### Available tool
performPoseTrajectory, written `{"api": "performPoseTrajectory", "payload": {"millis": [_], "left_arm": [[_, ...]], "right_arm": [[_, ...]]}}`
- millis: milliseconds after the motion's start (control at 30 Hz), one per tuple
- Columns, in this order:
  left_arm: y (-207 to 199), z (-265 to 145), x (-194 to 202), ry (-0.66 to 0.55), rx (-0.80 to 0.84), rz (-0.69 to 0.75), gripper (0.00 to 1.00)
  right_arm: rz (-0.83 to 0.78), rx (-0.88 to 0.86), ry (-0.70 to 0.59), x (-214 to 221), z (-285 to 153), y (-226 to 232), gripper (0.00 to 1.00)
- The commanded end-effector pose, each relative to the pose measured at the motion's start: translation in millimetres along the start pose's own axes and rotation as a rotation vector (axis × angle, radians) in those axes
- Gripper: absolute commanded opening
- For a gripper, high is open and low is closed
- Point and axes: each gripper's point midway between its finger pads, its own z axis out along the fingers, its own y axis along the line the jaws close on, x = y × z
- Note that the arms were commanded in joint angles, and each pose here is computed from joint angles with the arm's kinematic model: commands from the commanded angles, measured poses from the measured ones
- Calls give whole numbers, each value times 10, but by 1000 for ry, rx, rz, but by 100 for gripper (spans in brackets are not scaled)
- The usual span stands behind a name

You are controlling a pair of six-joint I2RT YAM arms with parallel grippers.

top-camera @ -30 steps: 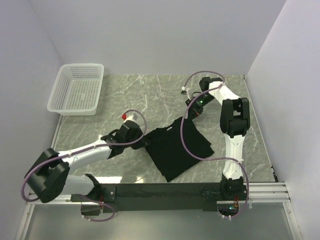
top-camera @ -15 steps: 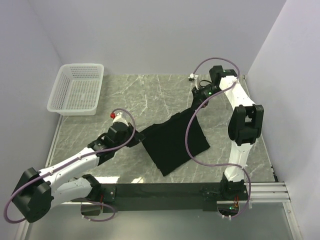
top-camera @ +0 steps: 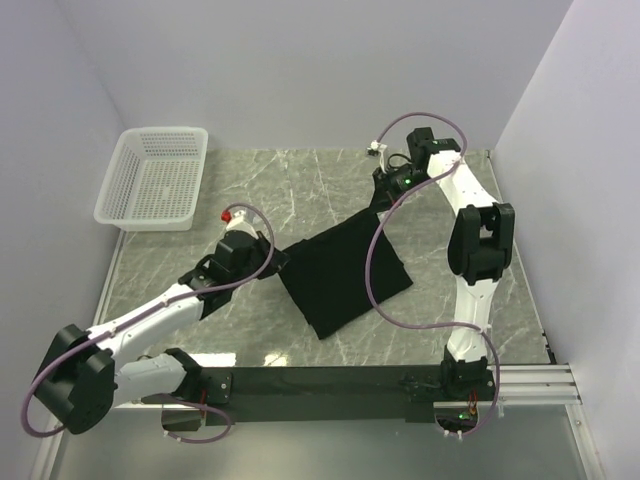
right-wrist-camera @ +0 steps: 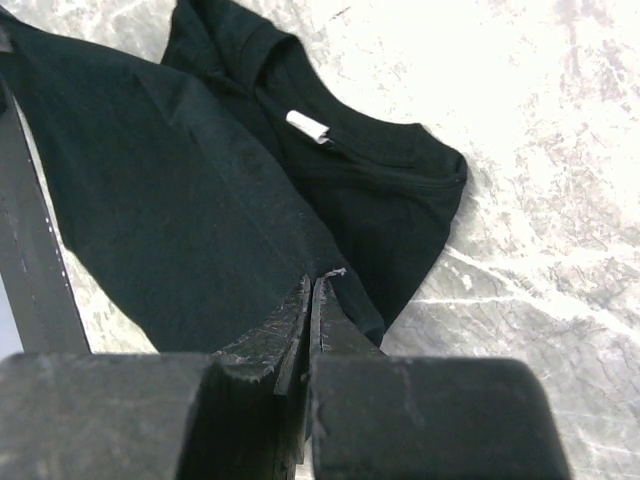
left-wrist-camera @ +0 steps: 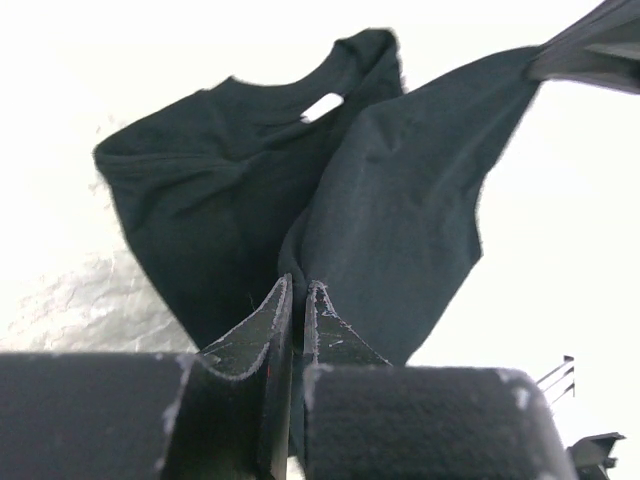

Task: Fold and stack the t-shirts
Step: Fold the tshirt

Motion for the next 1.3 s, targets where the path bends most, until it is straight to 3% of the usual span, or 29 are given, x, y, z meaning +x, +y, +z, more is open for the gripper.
{"api": "performPoseTrajectory", "payload": {"millis": [0,133,333,467,600,933,1033,1100,1167,1200,1267], "left_arm": [[-451,-222,-500,-157,125,30,1],[-448,-350,-772,-259,94,37,1],[-63,46,-845,-217,-2,28,0],[212,462,-884,-183,-63,21,0],[354,714,-952,-150,-84,11,1],[564,937,-896,-107,-156,-62,1],[586,992,-909,-96,-167,-74,1],[565,1046,-931,-91,-160,-75,4],[546,1066,-950,-85,-153,-81,17],[516,1068,-975,-88,-145,-80,31],[424,999,-1077,-114,-127,-68,42]], "right_arm": [[-114,36,-128,-409,-342,226,0],[-137,64,-232,-740,-498,334,0],[-60,133,-236,-1008,-99,-18,0],[88,280,-195,-929,271,-594,0],[124,357,-167,-830,428,-867,0],[174,408,-166,-751,560,-1047,0],[186,405,-188,-811,577,-1048,10],[186,402,-198,-850,568,-1043,24],[186,415,-211,-893,535,-1049,42],[181,418,-215,-914,507,-1041,46],[167,435,-234,-963,364,-1022,55]]}}
